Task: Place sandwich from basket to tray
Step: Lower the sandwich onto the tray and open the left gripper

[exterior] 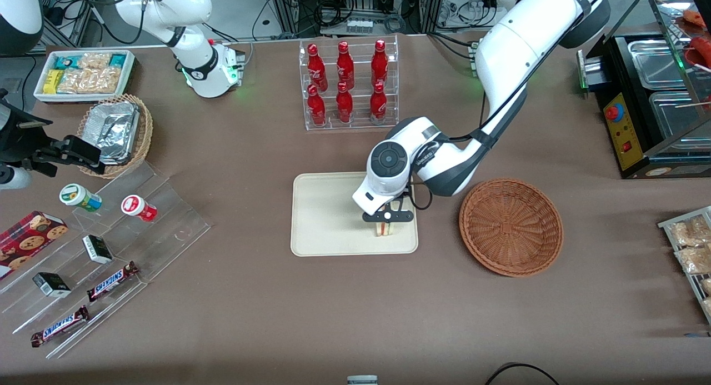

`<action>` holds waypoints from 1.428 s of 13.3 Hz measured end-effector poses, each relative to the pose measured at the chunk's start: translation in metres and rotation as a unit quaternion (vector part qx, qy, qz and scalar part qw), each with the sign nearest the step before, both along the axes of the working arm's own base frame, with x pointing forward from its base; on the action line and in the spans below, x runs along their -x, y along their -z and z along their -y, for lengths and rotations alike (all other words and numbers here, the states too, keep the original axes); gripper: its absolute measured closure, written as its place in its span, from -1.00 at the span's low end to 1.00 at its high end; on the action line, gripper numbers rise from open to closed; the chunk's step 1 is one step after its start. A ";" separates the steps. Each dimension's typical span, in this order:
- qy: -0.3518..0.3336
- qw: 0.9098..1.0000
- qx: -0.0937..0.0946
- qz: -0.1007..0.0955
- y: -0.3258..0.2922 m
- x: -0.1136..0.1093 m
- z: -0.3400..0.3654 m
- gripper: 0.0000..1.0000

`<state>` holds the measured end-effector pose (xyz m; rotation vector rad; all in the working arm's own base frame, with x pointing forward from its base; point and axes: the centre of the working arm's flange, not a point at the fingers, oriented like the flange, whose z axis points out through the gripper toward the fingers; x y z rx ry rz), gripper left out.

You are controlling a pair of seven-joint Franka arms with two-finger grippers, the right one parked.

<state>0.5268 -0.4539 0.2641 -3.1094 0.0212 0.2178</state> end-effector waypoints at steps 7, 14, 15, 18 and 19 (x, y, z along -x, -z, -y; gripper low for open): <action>-0.016 1.000 0.001 0.001 0.005 0.000 0.008 0.72; -0.009 1.000 -0.007 0.004 0.013 0.001 0.010 0.30; -0.009 1.000 -0.007 0.004 0.015 0.001 0.010 0.19; -0.009 1.000 -0.008 0.002 0.017 0.002 0.010 -0.40; -0.009 1.000 -0.007 0.003 0.016 0.001 0.010 -0.62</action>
